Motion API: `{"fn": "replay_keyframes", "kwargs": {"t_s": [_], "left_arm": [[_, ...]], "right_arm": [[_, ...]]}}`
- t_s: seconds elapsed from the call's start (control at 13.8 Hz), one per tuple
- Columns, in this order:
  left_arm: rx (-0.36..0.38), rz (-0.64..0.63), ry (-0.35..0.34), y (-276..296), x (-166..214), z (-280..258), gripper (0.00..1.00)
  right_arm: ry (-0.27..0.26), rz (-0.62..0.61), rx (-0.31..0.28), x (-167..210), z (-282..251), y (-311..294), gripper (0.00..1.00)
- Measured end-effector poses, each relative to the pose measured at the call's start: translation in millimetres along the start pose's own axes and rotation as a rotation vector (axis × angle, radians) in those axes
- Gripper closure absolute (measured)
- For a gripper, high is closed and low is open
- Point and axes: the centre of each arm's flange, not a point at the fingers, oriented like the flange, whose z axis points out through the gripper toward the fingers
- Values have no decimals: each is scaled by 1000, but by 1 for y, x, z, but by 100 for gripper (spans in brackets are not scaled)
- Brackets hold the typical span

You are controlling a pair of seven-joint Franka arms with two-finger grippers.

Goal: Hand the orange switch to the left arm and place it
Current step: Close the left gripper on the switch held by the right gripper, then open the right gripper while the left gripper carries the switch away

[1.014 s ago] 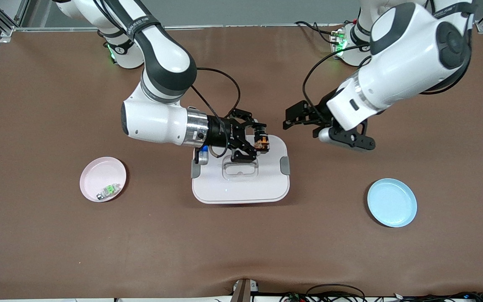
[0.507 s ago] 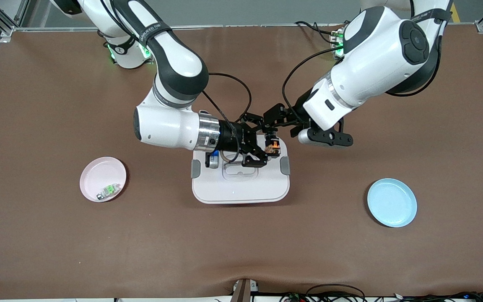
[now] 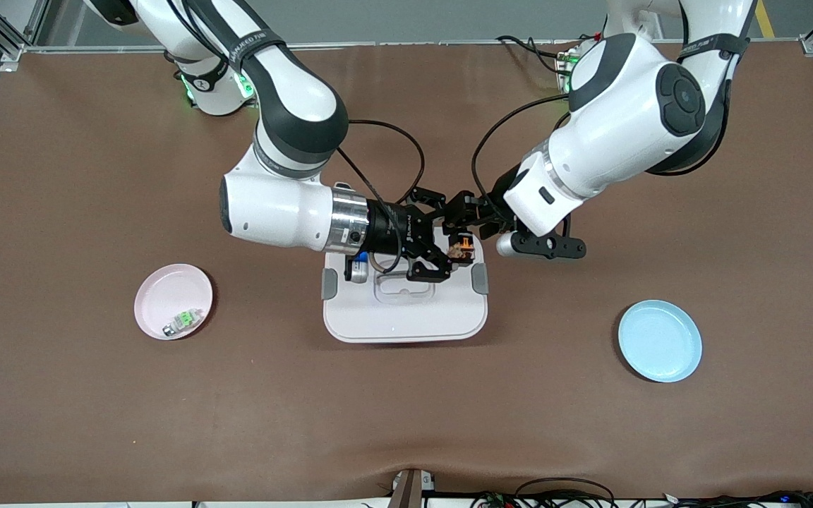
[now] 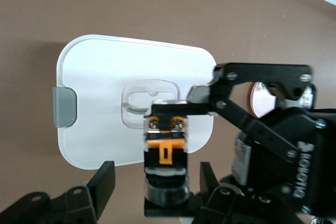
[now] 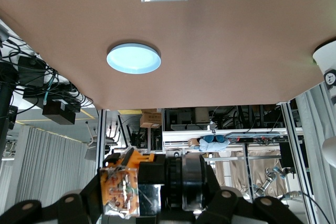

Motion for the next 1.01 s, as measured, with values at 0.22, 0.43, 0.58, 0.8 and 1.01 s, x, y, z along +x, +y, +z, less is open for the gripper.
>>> {"fn": "replay_keyframes", "kwargs": {"t_s": [0.22, 0.43, 0.58, 0.8, 1.01], "left_arm": [[-12, -4, 23, -1, 6, 5, 31], [-29, 0, 42, 5, 6, 3, 55], [-30, 1, 42, 6, 6, 4, 66], [-29, -2, 40, 4, 7, 5, 66], [-27, -4, 39, 3, 8, 5, 66]], "right_arm": [[-10, 7, 7, -8, -4, -1, 27], [-12, 18, 6, -10, -2, -1, 27], [-10, 21, 4, -8, 0, -1, 27], [-10, 24, 3, -7, 2, -2, 27], [-11, 25, 2, -6, 3, -3, 26]]}}
